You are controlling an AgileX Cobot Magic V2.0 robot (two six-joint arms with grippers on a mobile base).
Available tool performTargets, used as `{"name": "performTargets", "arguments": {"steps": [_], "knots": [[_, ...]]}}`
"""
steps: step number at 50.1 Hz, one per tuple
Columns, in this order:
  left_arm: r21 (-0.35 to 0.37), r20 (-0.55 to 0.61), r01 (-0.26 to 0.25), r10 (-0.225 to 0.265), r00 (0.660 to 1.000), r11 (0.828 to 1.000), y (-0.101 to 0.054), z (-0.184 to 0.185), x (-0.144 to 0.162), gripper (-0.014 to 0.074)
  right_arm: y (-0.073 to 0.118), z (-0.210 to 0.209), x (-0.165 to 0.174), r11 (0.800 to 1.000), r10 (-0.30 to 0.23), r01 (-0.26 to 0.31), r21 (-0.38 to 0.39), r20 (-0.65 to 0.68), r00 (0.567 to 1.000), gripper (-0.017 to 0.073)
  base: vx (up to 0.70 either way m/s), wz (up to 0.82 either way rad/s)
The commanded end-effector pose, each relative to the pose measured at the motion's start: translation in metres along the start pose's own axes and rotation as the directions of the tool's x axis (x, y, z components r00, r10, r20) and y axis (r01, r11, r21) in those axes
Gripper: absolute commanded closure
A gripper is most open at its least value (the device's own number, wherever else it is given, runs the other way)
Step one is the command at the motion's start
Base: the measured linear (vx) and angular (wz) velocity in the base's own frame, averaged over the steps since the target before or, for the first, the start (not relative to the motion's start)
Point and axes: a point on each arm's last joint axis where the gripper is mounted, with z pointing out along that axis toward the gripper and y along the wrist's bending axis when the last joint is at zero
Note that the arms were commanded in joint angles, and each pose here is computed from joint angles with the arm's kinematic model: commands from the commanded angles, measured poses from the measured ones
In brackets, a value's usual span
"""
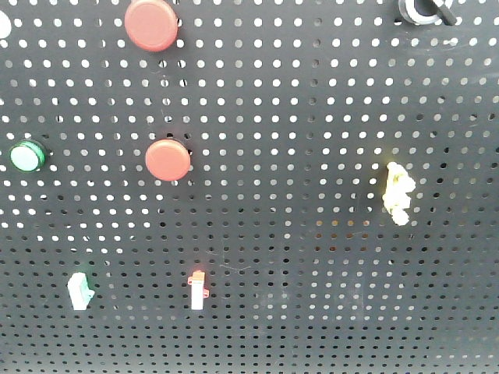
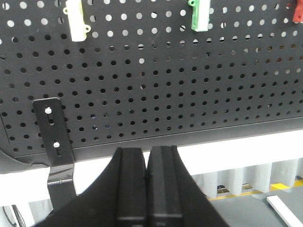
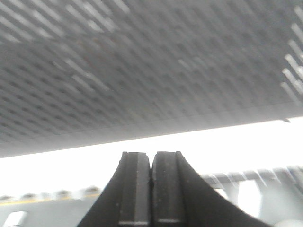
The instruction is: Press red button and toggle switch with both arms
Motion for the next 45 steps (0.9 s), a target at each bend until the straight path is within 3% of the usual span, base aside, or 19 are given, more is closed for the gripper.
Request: {"name": "performTargets", "arguments": {"steps": [1, 9, 45], "knots": [[-0.008, 0.051, 0.020, -0.020, 0.998, 1.000, 0.0005, 0.0010, 0.0039, 0.0591, 0.0002, -0.0064, -0.0097, 0.999, -0.051, 0.051, 0.003, 0.169, 0.984, 0.0562, 0.00, 0.00], [-0.009, 0.051, 0.020, -0.020, 0.998, 1.000, 0.0006, 0.0010, 0.0039, 0.0591, 0.0011, -0.0109, -0.0138, 0.992, -0.124, 0.125, 0.011, 0.236, 0.964, 0.0562, 0.00, 0.00], [-0.009, 0.051, 0.020, -0.020, 0.998, 1.000, 0.0006, 0.0010, 0.0039, 0.0591, 0.0010, -0.0110, -0.0134, 0.992, -0.124, 0.125, 0.012, 0.232, 0.965, 0.0562, 0.00, 0.00]]}}
